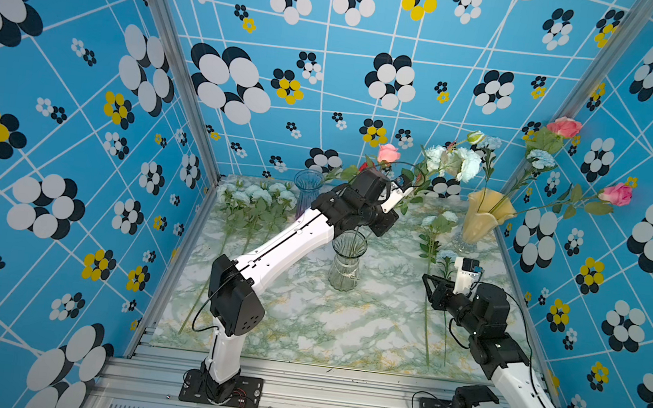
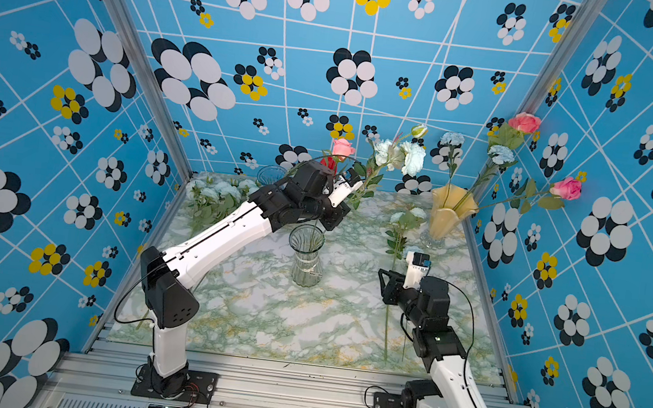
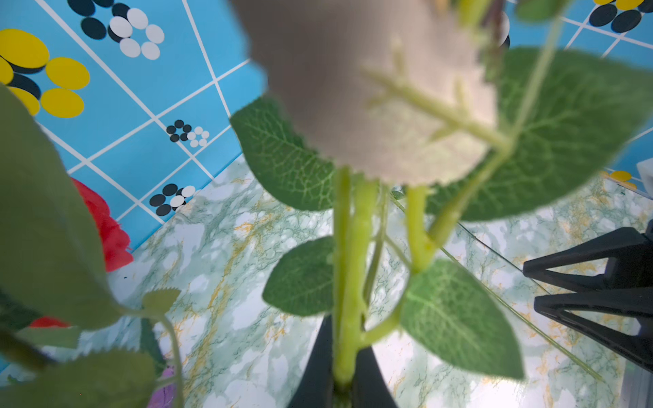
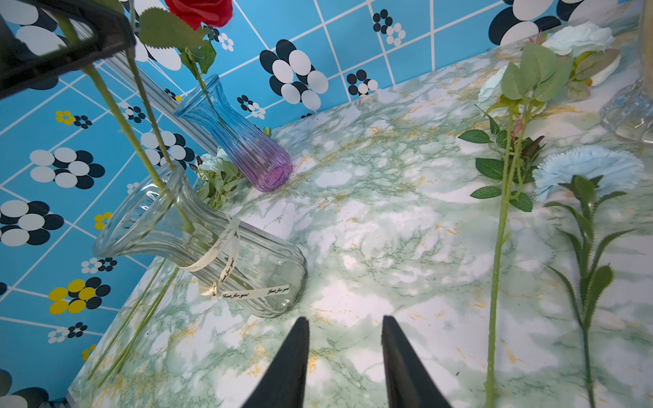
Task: Pick out blue flowers from the vase
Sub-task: Pick up the flower from the vase.
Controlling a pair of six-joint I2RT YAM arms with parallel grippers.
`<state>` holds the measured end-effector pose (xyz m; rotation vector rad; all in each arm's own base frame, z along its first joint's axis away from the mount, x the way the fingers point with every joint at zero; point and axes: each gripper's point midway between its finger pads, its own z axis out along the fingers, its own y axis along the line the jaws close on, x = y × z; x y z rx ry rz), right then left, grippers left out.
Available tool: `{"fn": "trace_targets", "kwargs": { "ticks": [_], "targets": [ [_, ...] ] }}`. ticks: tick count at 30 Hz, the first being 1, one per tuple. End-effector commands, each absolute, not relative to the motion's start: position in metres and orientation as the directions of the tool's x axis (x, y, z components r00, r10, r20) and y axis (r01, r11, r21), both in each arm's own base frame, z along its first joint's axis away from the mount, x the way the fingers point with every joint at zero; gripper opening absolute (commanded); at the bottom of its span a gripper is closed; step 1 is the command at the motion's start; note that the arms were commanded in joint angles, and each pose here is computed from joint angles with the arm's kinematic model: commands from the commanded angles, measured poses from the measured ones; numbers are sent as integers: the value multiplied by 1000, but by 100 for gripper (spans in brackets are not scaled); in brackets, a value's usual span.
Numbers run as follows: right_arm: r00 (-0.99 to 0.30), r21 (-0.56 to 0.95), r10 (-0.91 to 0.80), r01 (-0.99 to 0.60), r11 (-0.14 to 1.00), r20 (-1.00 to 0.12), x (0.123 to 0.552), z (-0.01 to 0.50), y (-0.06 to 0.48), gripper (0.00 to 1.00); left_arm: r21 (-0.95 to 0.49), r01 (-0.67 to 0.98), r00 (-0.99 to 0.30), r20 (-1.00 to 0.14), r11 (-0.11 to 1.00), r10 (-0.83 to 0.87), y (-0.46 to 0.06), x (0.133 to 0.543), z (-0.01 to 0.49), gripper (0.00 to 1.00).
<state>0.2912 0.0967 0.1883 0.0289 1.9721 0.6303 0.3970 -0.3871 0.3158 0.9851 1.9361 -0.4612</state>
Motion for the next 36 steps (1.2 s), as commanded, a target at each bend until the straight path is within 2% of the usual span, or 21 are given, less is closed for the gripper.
{"fn": "trace_targets", "kwargs": {
  "ticks": [1,12,20,28,36],
  "targets": [
    [-482,456,296,-257,852,-825,289,187,100,37,108,768,-226,-877,631,425,-373,393,353,1],
    [-483,398,252,-226,889,-838,290,202,91,35,129,687,-190,-918,716,347,-345,390,385,0],
    [-484,397,241,-252,882,-841,274,216,92,40,87,646,-193,-943,758,273,-338,390,411,0],
    [-487,447,273,-286,848,-829,279,227,102,46,67,634,-162,-962,771,218,-321,373,453,0],
    [-523,480,275,-307,822,-806,279,223,111,51,68,665,-115,-975,744,192,-319,361,473,0]
  ]
}}
